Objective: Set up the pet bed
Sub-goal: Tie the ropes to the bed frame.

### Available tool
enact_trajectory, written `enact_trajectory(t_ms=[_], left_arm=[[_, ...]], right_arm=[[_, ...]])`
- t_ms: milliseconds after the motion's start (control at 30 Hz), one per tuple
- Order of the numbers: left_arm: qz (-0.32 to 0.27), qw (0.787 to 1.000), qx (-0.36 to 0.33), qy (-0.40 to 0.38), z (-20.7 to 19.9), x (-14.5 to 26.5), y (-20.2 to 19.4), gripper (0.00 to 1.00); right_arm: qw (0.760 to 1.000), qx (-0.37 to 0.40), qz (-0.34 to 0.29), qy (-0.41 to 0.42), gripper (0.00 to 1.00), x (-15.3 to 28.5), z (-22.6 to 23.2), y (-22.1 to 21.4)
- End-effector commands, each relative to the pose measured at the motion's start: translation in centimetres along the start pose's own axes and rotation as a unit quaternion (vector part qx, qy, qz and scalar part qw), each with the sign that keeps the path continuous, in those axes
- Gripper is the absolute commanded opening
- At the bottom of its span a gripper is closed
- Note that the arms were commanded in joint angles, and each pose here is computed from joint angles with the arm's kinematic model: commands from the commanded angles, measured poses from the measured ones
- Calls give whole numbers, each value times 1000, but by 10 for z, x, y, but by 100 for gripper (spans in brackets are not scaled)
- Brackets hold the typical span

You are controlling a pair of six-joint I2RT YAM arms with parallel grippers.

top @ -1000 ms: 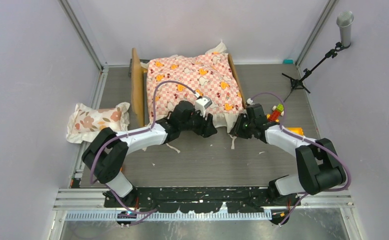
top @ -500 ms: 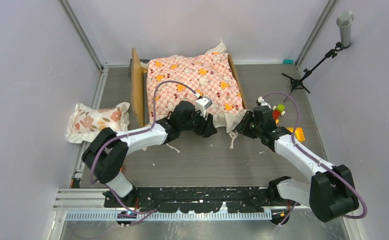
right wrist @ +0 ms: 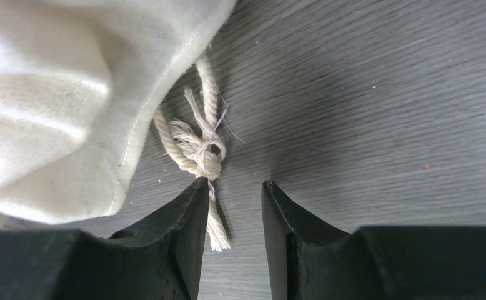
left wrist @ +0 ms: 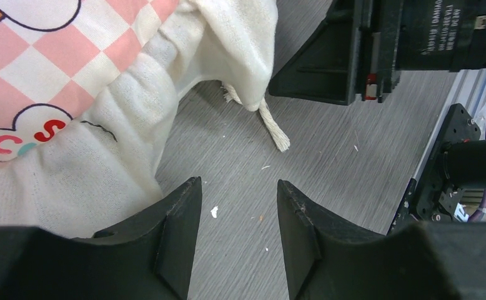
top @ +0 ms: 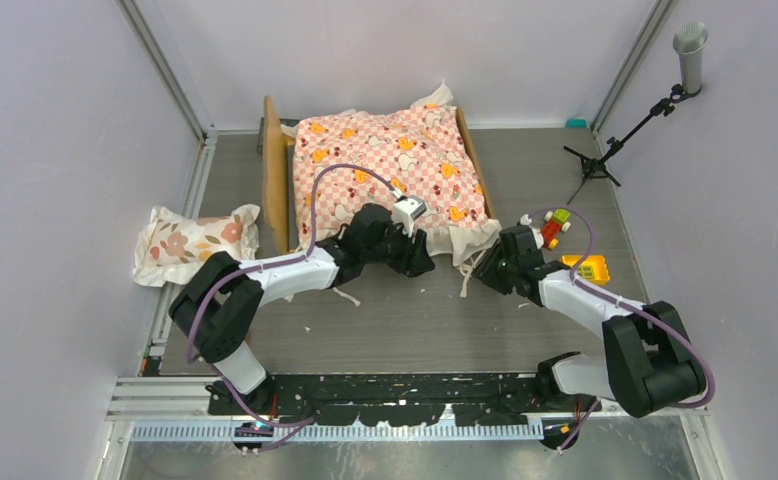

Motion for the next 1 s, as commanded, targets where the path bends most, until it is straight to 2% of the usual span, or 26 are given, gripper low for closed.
enact_trajectory(t_ms=[0,467,967], left_arm=[[-36,999,-12,-23,-10,-2,23,49],[-30,999,-16,-36,-12,-1,22,49],[-23,999,-29,-38,-14,8,21,48]], right_arm=[[999,-27,-16,21,42,-9,6,3],[1000,-20,-3,4,38,-20,4,2],[995,35,32,-87,34,-26,-7,-6]])
Point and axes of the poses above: each gripper's point midway between its finger pads, its own x axis back along the fingers, its own z axis along the line the jaws close on, y = z × x, the point moved 8 cm from there along x, back along the fingers, and after that the axes turned 3 degrees about -x, right-handed, at the moved point
